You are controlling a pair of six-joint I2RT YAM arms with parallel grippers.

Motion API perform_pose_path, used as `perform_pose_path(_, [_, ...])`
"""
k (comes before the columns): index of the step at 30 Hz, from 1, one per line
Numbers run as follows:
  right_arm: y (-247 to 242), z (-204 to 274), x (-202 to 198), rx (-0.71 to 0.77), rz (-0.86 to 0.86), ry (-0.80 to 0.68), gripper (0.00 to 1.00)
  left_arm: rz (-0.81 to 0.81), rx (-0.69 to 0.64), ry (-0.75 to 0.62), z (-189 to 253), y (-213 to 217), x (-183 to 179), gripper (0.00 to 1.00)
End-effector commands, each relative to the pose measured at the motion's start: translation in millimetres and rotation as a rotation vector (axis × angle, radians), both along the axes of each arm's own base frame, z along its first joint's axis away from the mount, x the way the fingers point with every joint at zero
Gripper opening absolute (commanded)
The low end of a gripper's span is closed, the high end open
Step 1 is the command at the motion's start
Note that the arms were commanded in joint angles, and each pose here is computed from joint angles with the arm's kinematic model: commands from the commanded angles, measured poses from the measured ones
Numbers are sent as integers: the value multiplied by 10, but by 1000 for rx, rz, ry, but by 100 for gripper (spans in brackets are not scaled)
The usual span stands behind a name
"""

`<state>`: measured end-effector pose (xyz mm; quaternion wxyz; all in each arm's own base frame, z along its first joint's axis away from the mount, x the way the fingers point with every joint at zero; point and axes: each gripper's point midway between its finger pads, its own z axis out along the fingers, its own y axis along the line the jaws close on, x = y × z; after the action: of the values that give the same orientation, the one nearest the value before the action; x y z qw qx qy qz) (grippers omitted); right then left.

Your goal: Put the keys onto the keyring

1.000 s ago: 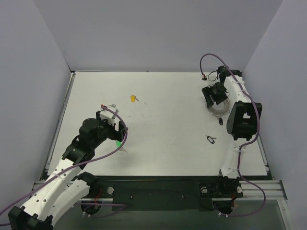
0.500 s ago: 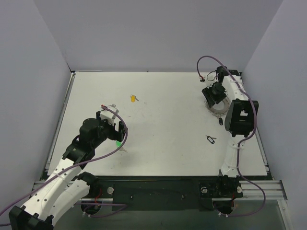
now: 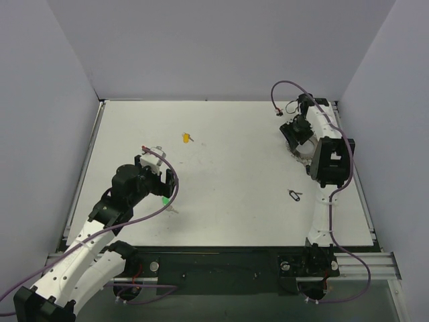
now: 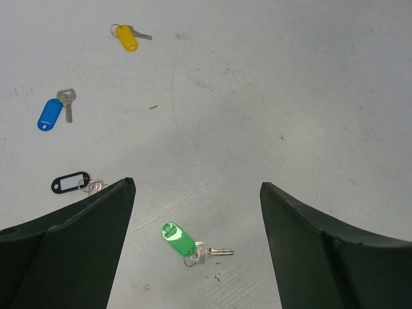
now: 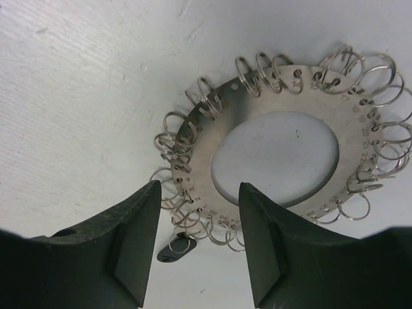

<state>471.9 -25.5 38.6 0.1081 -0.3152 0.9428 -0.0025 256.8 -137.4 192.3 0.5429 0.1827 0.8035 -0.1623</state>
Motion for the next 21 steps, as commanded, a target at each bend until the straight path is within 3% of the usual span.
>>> perform_pose_path(1, [14,-12,53,-39,26,12,47,-6,-18,-45,96,-21,61,89])
perform_pose_path(11, [151,-85,70,-81,88,46,43,-7,-20,-42,91,-23,65,89])
perform_pose_path(21, [305,-25,45,-85,150,60,18,-3,-20,-45,98,-9,73,89])
